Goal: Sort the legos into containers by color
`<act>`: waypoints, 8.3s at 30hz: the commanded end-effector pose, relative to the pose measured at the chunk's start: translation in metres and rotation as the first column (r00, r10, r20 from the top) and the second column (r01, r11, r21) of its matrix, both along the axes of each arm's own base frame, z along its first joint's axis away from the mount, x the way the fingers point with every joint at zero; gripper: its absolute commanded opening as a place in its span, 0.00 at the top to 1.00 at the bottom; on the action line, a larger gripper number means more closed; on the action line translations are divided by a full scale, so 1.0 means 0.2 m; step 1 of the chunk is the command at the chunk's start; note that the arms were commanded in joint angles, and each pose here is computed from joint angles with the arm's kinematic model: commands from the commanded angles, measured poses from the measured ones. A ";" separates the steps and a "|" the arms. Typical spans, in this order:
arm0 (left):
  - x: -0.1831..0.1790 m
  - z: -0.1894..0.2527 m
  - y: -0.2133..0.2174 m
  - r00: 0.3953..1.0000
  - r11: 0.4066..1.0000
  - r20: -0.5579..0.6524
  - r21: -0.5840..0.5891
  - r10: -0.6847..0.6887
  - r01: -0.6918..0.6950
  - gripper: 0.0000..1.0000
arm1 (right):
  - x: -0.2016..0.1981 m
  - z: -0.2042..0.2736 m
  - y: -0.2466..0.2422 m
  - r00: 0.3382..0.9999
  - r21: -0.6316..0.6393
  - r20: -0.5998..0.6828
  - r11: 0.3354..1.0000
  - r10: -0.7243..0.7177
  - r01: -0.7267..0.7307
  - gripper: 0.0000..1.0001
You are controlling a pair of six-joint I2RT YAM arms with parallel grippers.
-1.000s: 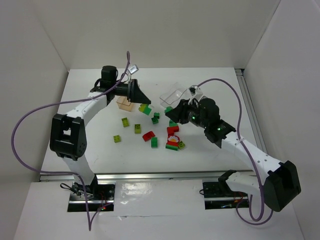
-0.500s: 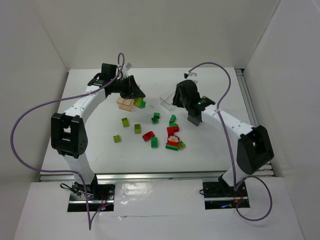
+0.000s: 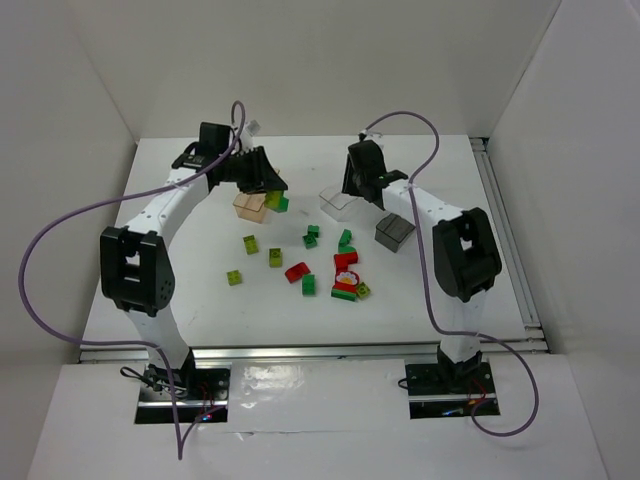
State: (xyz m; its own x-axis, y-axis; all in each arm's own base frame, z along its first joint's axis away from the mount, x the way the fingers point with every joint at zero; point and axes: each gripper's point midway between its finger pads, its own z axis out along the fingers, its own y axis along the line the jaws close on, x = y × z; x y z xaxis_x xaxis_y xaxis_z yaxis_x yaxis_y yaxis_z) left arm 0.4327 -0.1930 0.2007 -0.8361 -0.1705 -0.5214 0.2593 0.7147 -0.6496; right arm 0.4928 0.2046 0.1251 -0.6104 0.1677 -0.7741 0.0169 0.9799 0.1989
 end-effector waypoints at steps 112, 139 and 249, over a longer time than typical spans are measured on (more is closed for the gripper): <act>0.01 -0.72 -0.04 0.973 0.780 -0.137 0.623 0.184 -0.060 1.00 | 0.03 0.14 -0.01 0.993 0.036 0.036 0.993 0.111 -0.112 0.27; -0.10 -0.78 0.02 0.972 0.745 -0.176 0.668 0.158 0.000 0.54 | -0.18 0.23 -0.09 0.997 0.066 0.036 0.995 0.074 -0.077 0.26; -0.26 0.50 -0.17 0.859 0.797 0.324 -0.344 -0.395 0.497 1.00 | -0.69 0.61 0.34 0.605 0.539 0.422 0.350 0.675 -0.766 1.00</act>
State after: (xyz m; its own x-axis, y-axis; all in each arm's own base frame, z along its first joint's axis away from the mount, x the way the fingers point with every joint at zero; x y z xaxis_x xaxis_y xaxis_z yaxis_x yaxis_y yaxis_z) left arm 0.3664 -0.2541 0.2692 -0.7725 0.0370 -0.6340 0.6317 0.1474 -0.7611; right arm 0.3492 0.2960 0.2606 -0.6801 0.1563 -0.7162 -0.6991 0.1560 0.6978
